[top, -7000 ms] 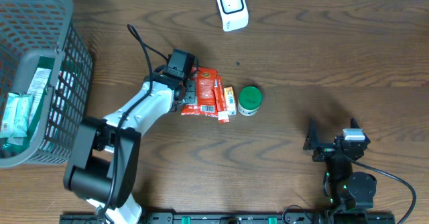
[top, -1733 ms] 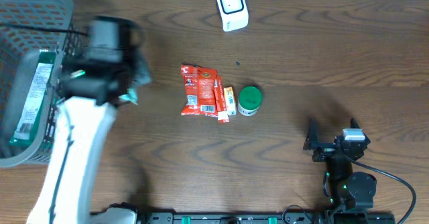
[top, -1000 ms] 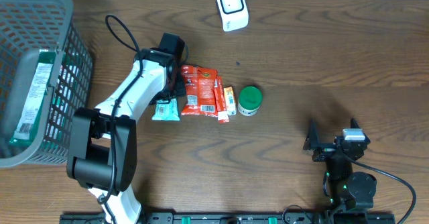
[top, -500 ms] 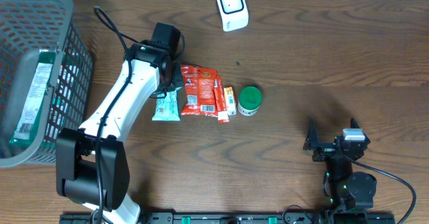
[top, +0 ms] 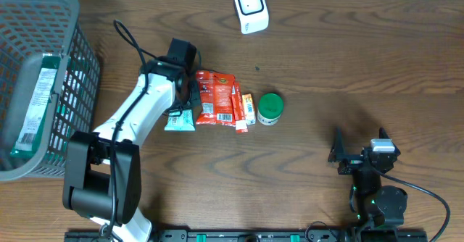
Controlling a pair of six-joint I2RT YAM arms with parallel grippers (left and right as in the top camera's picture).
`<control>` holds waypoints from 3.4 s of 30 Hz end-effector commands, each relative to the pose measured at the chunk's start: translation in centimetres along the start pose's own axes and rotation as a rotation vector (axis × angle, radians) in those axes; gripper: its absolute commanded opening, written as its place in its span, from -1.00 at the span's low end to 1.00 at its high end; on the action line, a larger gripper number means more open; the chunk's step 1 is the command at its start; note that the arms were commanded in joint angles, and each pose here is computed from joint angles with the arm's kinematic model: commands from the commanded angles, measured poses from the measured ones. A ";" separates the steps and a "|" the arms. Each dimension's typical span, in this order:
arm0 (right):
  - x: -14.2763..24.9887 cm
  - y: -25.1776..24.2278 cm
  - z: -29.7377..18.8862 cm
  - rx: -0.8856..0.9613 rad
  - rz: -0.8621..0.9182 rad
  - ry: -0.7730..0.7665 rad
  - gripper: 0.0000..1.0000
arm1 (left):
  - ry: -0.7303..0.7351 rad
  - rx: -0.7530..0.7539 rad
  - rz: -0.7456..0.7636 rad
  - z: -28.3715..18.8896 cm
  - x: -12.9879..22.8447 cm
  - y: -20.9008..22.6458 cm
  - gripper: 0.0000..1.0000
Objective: Scan the item barcode
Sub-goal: 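Lower the green wipes pack onto the table left of the red bag and release, then move the left gripper into the basket toward the 3M gloves pack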
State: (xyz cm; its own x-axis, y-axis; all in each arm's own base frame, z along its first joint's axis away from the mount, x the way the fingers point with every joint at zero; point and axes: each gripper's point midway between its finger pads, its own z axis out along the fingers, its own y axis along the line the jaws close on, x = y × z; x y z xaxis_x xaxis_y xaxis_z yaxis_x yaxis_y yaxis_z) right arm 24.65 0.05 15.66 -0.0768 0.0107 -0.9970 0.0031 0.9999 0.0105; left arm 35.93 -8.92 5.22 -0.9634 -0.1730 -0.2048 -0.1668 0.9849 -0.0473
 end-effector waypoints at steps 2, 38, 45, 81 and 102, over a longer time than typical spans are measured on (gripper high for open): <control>0.2 0.1 0.0 -0.006 0.010 0.005 0.99 | 0.009 -0.008 0.014 1.9 0.9 0.4 -0.74; 0.2 0.1 0.0 -0.006 0.010 0.005 0.99 | -0.081 -0.072 0.079 3.1 -1.4 1.0 -0.72; 0.2 0.1 0.0 -0.006 0.010 0.005 0.99 | -0.080 -0.073 0.079 3.3 -1.4 1.0 -0.66; 0.2 0.1 0.0 -0.006 0.010 0.005 0.98 | -0.679 -0.390 -0.523 -27.3 -8.9 33.6 0.98; 0.2 0.1 0.0 -0.006 0.010 0.005 0.98 | -0.071 -0.108 -0.263 -3.2 -6.9 35.3 0.96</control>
State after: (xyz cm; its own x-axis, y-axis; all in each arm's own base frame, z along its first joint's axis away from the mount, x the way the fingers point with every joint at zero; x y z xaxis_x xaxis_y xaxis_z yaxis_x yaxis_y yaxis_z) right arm 24.65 0.05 15.66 -0.0768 0.0107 -0.9970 0.0031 0.9999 0.0105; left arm 35.97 27.65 10.62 -0.8342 -0.4456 -0.3247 -0.4759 0.8793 0.0160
